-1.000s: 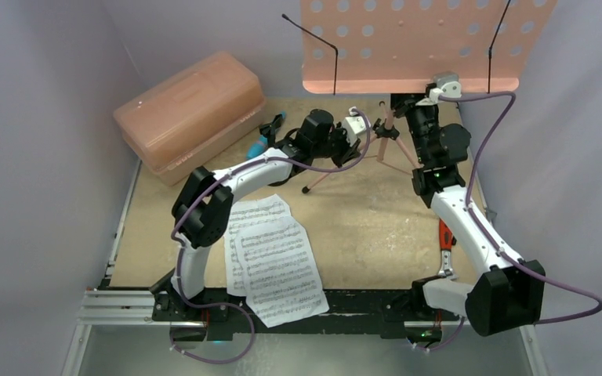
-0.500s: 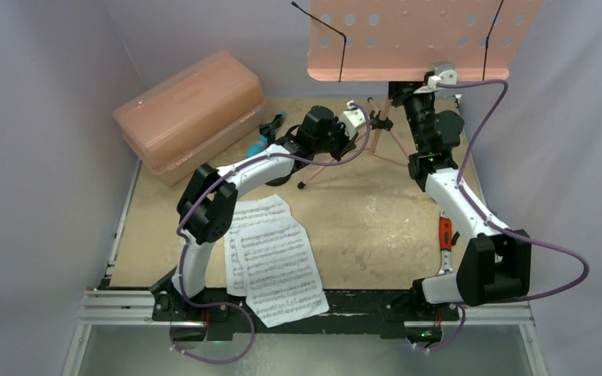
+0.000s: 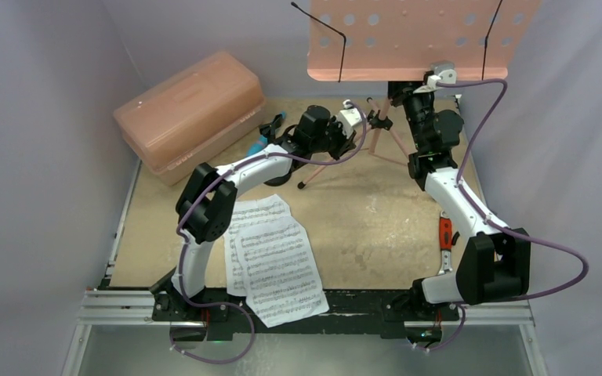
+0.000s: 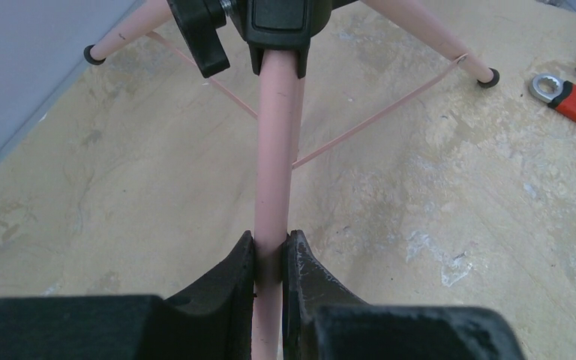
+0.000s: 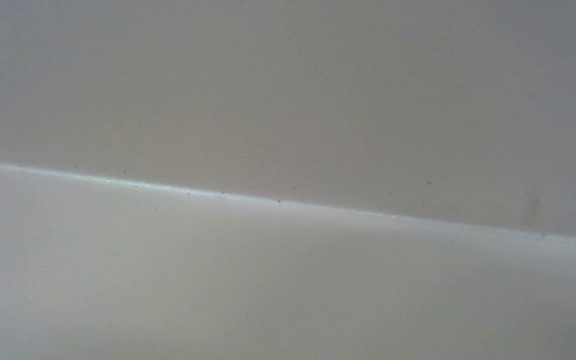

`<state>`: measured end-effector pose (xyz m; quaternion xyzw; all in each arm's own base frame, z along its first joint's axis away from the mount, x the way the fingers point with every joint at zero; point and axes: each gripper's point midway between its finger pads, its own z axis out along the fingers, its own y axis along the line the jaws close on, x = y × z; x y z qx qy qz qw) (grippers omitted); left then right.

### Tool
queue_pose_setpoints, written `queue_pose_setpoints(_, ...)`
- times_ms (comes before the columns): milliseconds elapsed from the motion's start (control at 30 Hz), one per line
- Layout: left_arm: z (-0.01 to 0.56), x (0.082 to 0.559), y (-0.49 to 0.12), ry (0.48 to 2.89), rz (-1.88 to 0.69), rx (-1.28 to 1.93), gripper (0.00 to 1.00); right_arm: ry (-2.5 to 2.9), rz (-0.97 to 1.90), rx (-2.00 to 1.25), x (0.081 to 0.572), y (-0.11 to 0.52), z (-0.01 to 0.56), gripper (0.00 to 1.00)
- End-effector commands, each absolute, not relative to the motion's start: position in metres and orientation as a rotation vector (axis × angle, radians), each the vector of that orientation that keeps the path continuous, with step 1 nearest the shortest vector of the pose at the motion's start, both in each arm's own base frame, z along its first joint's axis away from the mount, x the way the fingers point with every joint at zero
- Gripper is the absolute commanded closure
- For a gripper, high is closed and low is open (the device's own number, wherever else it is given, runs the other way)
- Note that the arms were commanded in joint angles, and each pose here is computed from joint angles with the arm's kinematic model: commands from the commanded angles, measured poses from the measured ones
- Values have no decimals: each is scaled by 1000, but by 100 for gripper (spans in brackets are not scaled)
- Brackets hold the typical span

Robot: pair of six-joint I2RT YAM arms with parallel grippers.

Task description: Set up the instrument practice props

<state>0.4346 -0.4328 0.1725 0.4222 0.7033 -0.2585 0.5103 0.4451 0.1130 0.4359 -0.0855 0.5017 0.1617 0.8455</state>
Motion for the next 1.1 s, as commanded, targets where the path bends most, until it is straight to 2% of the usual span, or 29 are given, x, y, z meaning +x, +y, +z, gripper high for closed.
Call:
queue_pose_setpoints(0,227,475,-408,1569,-568,836,100,964,495,-243,407,143,476,80)
queue_pose_setpoints(67,229,473,-407,1561,-575,838,100,974,491,-239,408,142,474,71)
queue_pose_setpoints(133,231,470,-407,1549,-591,832,100,984,490,-235,408,142,471,53)
queue_pose_setpoints(200,234,468,-407,1538,-597,832,100,995,493,-231,407,142,468,41)
queue_pose_setpoints(367,235,466,-407,1538,-598,845,100,1044,498,-221,404,140,456,28)
queue_pose_setpoints(633,235,454,-404,1506,-611,900,100,1144,459,-229,392,134,426,22)
queue_pose_setpoints(1067,220,439,-395,1543,-587,998,100,1348,398,-268,373,125,358,21)
